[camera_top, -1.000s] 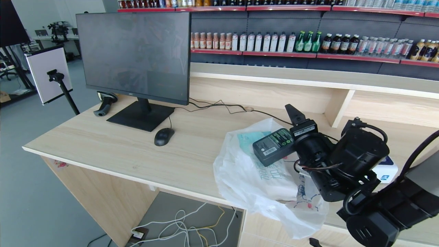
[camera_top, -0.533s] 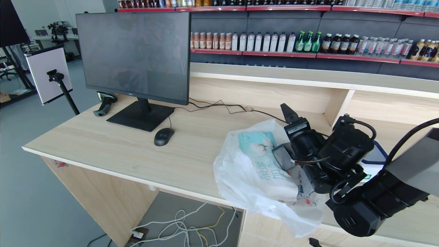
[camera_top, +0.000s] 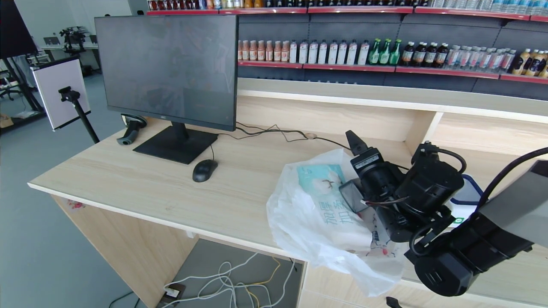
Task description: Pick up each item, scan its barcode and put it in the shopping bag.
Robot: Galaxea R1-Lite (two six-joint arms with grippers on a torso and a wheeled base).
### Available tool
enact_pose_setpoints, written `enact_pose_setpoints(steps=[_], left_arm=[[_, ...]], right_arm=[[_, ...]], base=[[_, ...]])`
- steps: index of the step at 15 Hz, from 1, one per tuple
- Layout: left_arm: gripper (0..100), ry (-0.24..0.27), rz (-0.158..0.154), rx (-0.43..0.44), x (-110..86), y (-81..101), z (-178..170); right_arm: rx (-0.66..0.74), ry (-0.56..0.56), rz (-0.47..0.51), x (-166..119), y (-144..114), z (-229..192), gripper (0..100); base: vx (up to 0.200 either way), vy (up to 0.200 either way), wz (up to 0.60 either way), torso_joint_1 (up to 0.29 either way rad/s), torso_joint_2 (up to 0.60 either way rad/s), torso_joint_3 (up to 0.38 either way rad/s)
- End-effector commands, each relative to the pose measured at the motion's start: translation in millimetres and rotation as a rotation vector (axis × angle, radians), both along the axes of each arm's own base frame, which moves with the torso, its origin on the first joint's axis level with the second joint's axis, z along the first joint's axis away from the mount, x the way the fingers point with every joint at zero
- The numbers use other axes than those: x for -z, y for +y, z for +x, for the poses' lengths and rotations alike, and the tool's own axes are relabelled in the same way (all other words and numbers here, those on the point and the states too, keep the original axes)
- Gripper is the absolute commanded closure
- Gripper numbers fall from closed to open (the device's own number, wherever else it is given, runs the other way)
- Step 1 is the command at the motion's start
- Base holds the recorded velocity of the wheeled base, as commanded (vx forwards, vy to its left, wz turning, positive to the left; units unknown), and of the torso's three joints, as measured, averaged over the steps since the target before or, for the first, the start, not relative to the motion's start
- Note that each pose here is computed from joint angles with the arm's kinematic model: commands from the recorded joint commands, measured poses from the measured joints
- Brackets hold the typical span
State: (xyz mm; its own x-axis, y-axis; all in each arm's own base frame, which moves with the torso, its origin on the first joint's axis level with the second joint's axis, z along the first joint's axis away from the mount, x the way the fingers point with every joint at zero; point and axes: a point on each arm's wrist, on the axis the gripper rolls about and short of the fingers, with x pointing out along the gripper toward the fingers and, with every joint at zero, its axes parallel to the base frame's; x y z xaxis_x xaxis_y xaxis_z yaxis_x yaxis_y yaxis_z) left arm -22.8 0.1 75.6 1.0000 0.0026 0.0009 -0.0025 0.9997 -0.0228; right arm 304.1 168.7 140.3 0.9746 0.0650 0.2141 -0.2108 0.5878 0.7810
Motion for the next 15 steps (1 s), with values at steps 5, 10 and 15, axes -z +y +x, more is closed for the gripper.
enact_pose_setpoints(steps=[5,10,15], left_arm=[[0,-0.001,0.000,-0.001,0.0,0.0,0],[0,-0.001,0.000,-0.001,0.0,0.0,0],[0,-0.001,0.000,-0.001,0.0,0.0,0]], right_arm=[[-0.028,-0.049,-0.054,-25,-2,-33,0],[-0.123,-0.097,-0.178,-46,-4,-98,0],[-0.152,-0.101,-0.331,-39,-41,-144,0]], base=[[0.000,0.000,0.00,0.000,0.00,0.000],[0.000,0.000,0.00,0.000,0.00,0.000],[0.000,0.000,0.00,0.000,0.00,0.000]])
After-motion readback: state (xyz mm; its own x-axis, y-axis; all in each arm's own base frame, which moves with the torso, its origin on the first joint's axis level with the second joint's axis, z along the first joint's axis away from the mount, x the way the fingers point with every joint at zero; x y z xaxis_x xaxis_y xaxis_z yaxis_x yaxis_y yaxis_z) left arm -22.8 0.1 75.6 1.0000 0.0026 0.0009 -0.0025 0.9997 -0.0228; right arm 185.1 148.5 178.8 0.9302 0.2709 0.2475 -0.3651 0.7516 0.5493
